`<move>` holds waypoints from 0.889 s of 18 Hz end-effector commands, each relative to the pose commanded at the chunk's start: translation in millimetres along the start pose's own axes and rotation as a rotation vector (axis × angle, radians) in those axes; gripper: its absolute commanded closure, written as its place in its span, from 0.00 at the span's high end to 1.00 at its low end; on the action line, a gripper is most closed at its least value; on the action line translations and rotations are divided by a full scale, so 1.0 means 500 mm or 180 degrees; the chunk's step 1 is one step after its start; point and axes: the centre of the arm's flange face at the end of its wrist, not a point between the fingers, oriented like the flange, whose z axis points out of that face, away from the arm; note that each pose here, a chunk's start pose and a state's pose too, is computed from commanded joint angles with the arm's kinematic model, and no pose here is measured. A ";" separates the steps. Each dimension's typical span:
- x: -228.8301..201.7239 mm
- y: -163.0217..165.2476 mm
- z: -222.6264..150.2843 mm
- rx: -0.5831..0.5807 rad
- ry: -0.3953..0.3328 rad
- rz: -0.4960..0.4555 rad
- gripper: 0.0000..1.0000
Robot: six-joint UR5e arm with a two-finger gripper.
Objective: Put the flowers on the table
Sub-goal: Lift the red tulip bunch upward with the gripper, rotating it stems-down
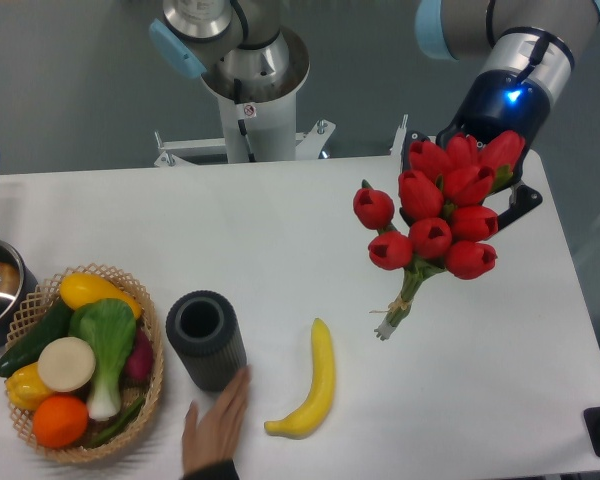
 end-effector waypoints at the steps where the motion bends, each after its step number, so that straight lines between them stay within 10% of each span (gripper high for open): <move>1: 0.004 0.002 0.003 -0.0006 0.0008 -0.0002 0.37; 16: -0.005 -0.006 -0.048 -0.0395 -0.0493 -0.0014 0.37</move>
